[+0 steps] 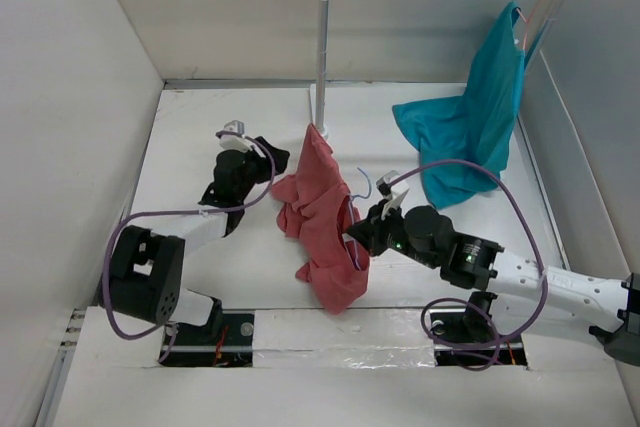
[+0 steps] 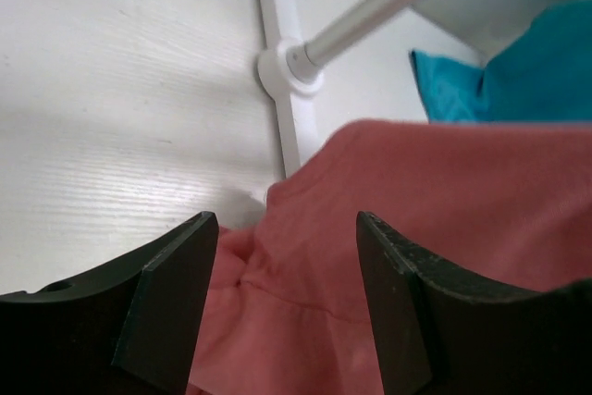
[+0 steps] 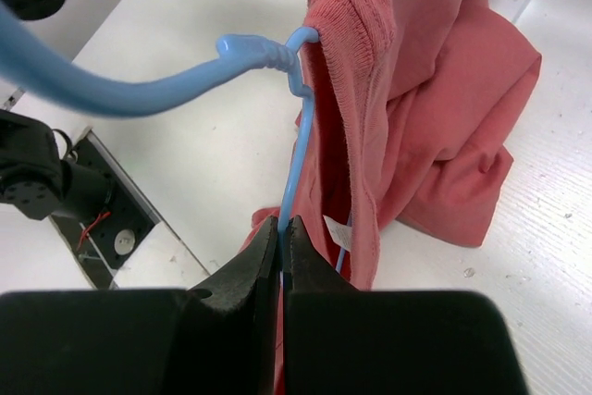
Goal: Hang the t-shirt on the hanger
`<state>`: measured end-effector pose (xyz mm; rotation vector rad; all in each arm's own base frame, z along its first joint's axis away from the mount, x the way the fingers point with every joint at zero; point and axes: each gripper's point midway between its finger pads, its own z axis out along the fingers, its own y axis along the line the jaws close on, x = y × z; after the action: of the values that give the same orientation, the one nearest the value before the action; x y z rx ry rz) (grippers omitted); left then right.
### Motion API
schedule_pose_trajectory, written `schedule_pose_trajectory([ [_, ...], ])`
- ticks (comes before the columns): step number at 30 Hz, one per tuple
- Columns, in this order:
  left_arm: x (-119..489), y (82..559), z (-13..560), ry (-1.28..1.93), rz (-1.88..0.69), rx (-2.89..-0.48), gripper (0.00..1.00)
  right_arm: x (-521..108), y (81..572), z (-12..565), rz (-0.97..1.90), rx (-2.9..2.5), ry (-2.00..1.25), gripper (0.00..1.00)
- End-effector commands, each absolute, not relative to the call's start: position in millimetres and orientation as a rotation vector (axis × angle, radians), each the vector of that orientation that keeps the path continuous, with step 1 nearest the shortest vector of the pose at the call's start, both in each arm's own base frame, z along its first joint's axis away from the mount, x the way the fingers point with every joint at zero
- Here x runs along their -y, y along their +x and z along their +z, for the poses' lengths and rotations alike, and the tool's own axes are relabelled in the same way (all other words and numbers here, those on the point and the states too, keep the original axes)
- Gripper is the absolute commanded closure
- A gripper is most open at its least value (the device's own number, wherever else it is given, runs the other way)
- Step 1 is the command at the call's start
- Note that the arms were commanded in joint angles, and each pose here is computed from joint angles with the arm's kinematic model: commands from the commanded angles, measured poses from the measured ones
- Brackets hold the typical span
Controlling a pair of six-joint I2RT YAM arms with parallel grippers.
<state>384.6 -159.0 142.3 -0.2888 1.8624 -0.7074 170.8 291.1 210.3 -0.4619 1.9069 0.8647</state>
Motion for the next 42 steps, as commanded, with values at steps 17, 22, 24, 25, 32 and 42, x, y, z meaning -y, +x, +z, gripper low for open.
schedule_pose_trajectory([
  [17, 175, 400, 162, -0.682, -1.436, -1.806, 0.26, -301, 136, 212, 0.999, -1.817, -0.770, 1.00],
  [22, 166, 389, 169, -0.711, -1.497, -1.713, 0.24, -299, 135, 212, 0.984, -1.810, -0.789, 1.00],
  [24, 168, 391, 172, -0.707, -1.520, -1.704, 0.20, -300, 134, 213, 1.000, -1.810, -0.786, 1.00],
  [25, 170, 395, 178, -0.685, -1.530, -1.698, 0.19, -303, 134, 215, 1.011, -1.800, -0.786, 1.00],
  [32, 180, 404, 195, -0.633, -1.665, -1.640, 0.17, -310, 132, 216, 1.038, -1.793, -0.807, 1.00],
  [42, 199, 406, 204, -0.538, -1.716, -1.652, 0.26, -316, 134, 222, 1.052, -1.768, -0.809, 1.00],
])
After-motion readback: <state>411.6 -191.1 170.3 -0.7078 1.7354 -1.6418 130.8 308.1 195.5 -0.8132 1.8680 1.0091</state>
